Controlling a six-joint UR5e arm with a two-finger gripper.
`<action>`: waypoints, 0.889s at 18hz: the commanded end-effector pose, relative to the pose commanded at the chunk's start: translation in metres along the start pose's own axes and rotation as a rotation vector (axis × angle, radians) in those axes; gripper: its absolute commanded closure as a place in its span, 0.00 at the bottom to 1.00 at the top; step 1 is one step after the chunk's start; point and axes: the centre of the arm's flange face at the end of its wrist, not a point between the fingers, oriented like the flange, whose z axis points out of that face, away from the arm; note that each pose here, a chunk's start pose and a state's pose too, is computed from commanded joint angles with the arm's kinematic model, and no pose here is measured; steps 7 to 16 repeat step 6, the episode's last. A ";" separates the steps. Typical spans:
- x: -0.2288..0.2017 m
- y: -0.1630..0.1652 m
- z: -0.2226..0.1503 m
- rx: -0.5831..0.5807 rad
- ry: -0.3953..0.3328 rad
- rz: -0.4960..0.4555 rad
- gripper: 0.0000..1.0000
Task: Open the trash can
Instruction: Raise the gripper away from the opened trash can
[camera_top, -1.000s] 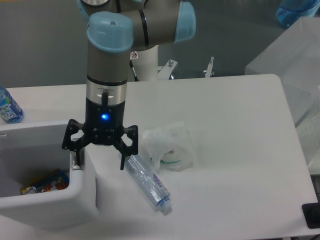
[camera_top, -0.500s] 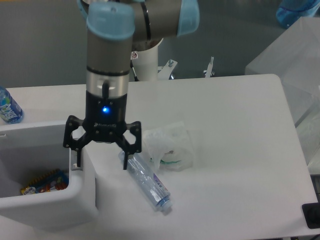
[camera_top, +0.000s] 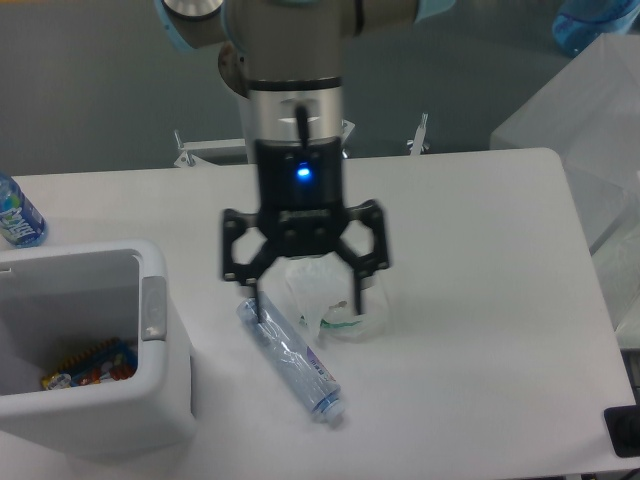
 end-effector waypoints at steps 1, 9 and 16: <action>-0.007 0.004 0.001 -0.025 0.002 0.045 0.00; -0.038 0.020 0.009 -0.099 -0.002 0.180 0.00; -0.038 0.020 0.009 -0.099 -0.002 0.180 0.00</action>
